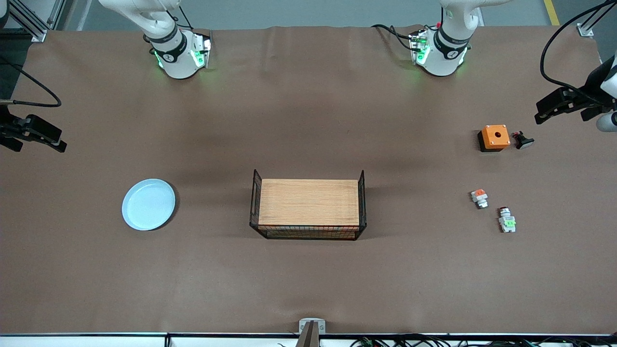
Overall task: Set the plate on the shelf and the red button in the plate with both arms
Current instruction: 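Reach the right gripper toward the blue plate while the left gripper reaches the switch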
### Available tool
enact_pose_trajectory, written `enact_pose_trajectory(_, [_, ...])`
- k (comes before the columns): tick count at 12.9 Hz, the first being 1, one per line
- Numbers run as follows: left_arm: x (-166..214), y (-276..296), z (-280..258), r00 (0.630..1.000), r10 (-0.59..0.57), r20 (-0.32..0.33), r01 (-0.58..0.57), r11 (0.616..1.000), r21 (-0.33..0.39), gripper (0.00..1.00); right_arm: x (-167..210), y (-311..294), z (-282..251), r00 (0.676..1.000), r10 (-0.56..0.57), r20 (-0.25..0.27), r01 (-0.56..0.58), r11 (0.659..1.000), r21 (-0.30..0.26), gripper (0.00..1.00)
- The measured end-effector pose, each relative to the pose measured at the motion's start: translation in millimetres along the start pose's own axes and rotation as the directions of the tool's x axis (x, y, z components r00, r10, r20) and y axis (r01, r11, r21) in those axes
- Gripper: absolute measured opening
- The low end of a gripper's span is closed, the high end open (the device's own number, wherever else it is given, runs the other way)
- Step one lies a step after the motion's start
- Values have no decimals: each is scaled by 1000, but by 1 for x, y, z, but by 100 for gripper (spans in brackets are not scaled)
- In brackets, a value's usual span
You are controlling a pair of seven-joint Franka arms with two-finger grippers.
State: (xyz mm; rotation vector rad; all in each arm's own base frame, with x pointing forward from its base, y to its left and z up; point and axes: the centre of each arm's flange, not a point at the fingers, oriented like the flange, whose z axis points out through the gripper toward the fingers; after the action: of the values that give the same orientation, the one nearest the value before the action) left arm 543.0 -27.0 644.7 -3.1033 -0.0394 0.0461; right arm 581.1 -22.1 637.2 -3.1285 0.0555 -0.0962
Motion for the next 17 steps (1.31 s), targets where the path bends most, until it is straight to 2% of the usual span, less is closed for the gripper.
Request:
enact_pose_trajectory(5, [0, 0, 0, 1000, 0, 1, 0, 1000, 0, 100, 0, 0, 0, 1000, 0, 1, 0, 1000, 0, 100])
enact_pose_trajectory(8, [8, -21, 19, 999, -38, 36, 38, 999, 0, 100, 1, 0, 1, 1000, 0, 2, 0, 1000, 0, 100])
enact_pose_trajectory(11, [35, -58, 67, 993, -91, 68, 92, 996, -10, 100, 1, 1, 2, 1000, 0, 4, 0, 1000, -2, 100])
enact_pose_trajectory(14, [63, -83, 130, 991, -127, 49, 129, 991, -24, 100, 2, 1, 3, 1000, -2, 6, 2, 1000, -2, 100])
enact_pose_trajectory(15, [70, -91, 153, 989, -140, 37, 141, 990, -28, 100, 1, 0, 5, 1000, -5, 14, 5, 1000, -2, 100])
enact_pose_trajectory(17, [81, -105, 198, 986, -164, -7, 163, 986, -39, 100, -3, -5, 12, 997, -15, 71, 15, 1000, -5, 100])
